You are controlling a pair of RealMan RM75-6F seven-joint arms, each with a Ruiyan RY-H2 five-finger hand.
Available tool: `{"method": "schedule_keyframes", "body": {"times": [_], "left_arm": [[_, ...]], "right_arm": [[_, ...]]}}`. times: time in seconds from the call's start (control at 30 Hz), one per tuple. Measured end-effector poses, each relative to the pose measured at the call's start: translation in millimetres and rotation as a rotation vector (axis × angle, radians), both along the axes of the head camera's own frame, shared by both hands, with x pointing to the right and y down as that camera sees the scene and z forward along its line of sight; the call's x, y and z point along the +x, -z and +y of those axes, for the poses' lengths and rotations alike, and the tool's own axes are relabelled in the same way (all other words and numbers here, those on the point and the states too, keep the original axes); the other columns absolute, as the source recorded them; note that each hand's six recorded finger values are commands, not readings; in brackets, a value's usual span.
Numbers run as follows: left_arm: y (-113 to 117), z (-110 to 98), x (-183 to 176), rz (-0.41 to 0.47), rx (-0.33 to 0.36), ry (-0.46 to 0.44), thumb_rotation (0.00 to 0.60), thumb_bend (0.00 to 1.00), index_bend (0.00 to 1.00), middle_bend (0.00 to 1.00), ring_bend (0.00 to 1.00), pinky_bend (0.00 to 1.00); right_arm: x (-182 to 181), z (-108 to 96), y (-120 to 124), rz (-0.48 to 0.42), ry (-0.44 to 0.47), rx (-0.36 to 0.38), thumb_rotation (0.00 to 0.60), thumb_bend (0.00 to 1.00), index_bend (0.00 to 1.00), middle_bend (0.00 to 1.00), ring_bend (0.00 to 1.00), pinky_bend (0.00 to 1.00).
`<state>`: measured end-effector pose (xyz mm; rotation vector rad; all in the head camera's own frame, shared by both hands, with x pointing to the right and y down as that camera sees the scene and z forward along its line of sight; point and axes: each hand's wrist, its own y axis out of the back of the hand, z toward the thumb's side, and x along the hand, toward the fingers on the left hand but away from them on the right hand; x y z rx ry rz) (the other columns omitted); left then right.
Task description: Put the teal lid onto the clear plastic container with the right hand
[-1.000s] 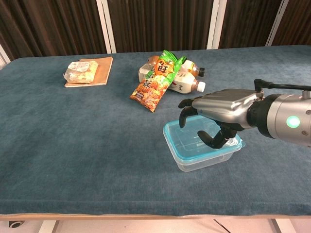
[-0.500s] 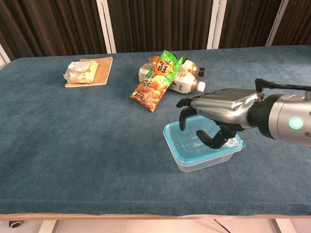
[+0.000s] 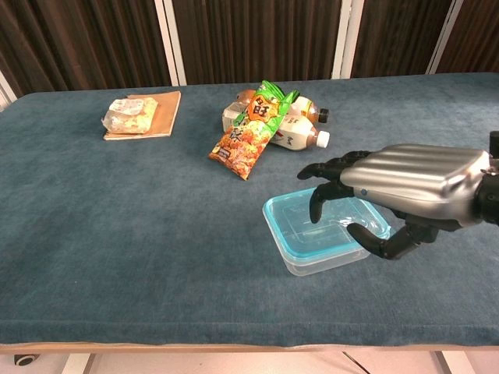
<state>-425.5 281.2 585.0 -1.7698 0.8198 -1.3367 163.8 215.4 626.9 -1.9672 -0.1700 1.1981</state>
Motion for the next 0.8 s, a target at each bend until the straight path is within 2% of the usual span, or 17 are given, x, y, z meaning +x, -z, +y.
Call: {"method": "schedule_keyframes", "body": {"times": [0.17, 0.8], "left_arm": [[1, 0, -1, 0.001, 0.002, 0.003, 0.6, 0.39, 0.0, 0.0, 0.01, 0.03], [3, 1, -2, 0.003, 0.003, 0.003, 0.6, 0.39, 0.0, 0.0, 0.01, 0.03]], "right_arm": [[6, 9, -4, 0.004, 0.017, -0.01, 0.6, 0.63, 0.32, 0.0, 0.0, 0.0], [-3, 15, -19, 0.024, 0.034, -0.036, 0.6, 0.63, 0.31, 0.0, 0.0, 0.0]]}}
